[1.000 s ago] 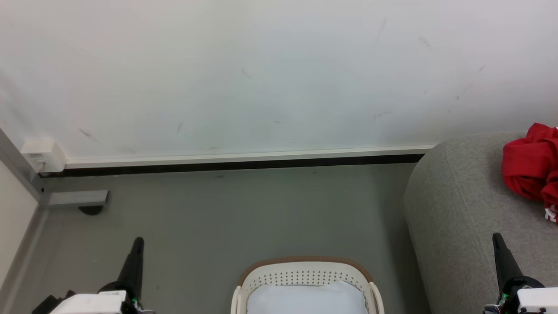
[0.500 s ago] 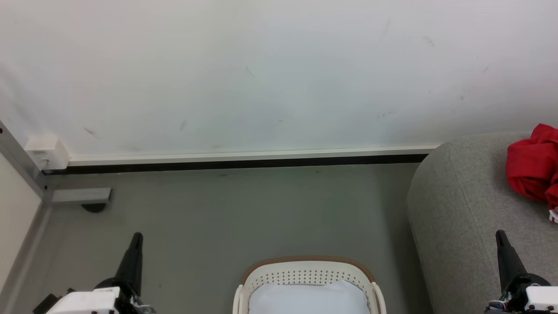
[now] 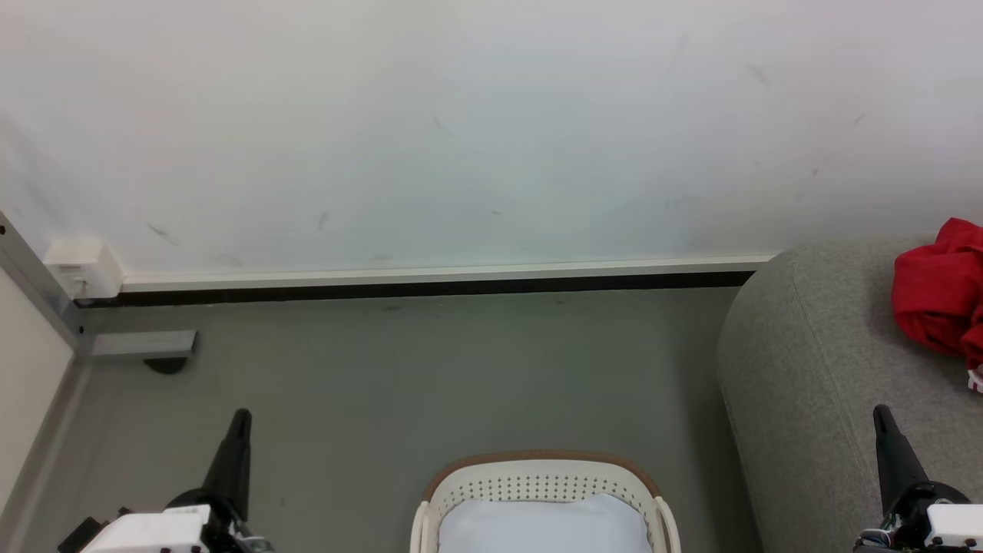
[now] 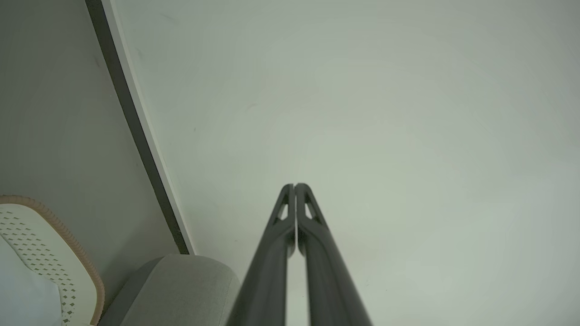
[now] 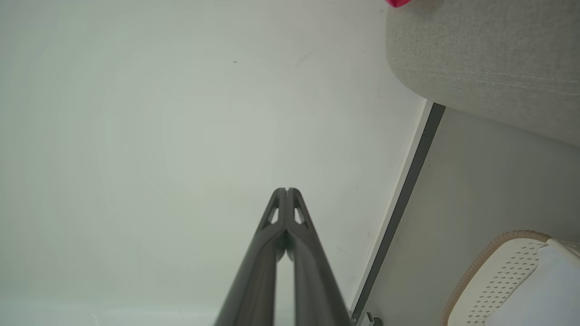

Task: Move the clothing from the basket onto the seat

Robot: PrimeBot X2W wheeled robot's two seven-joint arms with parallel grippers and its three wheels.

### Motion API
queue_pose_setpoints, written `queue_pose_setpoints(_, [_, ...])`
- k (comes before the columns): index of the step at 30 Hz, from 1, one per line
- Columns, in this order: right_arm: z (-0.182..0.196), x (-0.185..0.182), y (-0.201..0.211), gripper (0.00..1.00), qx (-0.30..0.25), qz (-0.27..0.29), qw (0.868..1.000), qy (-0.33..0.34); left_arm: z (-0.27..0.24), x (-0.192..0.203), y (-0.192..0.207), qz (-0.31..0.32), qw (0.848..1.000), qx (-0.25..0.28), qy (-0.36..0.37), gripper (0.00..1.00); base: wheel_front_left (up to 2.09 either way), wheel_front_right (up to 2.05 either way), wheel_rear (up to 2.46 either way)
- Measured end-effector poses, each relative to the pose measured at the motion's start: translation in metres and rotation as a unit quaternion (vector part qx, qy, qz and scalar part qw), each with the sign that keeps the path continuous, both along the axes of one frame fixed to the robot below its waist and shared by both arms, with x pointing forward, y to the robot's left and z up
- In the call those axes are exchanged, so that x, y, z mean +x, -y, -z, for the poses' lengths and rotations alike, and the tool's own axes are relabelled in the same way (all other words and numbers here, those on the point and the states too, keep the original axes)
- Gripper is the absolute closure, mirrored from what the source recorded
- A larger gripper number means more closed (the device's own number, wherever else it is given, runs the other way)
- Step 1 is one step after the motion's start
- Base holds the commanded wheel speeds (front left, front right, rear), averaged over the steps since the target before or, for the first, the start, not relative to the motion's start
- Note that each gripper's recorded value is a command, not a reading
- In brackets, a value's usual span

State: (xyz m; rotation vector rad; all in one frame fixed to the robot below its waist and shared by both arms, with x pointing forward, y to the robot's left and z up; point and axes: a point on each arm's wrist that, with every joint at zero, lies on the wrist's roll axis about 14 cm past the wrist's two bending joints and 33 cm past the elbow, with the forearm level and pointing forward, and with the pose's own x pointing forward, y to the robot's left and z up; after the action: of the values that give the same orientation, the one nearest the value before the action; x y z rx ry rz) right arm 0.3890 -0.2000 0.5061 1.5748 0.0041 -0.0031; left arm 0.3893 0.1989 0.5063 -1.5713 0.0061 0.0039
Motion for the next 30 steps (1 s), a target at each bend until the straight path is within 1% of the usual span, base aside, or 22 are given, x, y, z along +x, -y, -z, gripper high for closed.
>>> queue_pose_setpoints(30, [0.0,0.0,0.0,1.0,0.001,0.0,1.0,0.0,0.0,0.0,0.0,0.0,1.0,0.0,0.0,1.0,0.0,0.0,0.0])
